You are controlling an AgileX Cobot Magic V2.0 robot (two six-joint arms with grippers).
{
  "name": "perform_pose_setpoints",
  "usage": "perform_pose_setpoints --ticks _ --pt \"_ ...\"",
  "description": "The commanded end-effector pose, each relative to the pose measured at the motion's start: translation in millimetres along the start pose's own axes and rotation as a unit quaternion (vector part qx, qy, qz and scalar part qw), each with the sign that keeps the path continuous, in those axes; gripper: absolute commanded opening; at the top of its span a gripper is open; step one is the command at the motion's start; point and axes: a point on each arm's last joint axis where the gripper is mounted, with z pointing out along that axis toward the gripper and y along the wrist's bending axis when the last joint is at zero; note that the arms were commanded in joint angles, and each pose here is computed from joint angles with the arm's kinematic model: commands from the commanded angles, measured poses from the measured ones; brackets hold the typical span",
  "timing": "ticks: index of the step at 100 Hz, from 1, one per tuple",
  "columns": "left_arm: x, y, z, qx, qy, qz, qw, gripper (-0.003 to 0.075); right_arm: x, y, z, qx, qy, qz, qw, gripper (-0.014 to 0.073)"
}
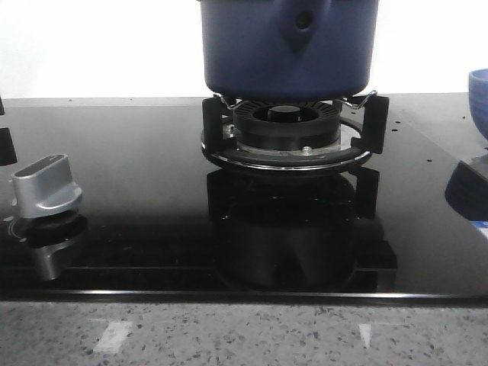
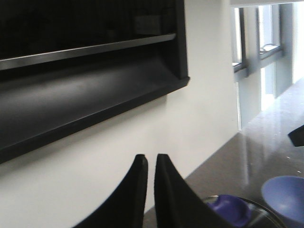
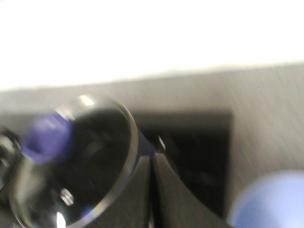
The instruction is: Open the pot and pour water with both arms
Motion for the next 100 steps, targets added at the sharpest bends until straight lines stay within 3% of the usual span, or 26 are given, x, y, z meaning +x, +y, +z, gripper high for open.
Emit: perform_pose_setpoints --ticks 1,14,35,52,69,80,100 --pt "-23.1 -7.3 -22.4 -0.086 -0.049 -0.006 0.995 -0.002 -9.1 17.7 -19.7 -0.007 -0.116 -0.031 0.993 -0.0053" --pt "-18.7 -16.2 -51.4 -0.201 -0.063 -0.009 0.977 -0.002 9.7 25.2 -35.0 0.022 -0.164 -0.078 0.983 -0.0053" --pt "38.8 -43.1 -88.8 -0.281 -0.029 -0.046 0.958 -0.002 65.9 25.9 -60.7 0.056 -0.165 -0.142 0.974 -0.0053" --pt "102.4 -81.4 -115.6 -0.272 -0.001 -0.075 0.959 -0.002 125.9 19.0 -81.7 0.084 -0.177 -0.134 0.971 -0.0053" --pt "148.9 -111.8 -140.2 -0.278 -0.017 -0.104 0.955 -0.002 170.8 12.9 -97.5 0.103 -0.21 -0.127 0.964 -0.0053" --pt "159.9 -126.1 -150.1 -0.271 -0.03 -0.096 0.957 -0.002 189.3 10.9 -99.5 0.096 -0.217 -0.117 0.964 -0.0053" --pt "158.0 -136.8 -158.0 -0.265 -0.056 -0.078 0.959 -0.002 195.3 11.5 -101.1 0.09 -0.222 -0.115 0.964 -0.0053"
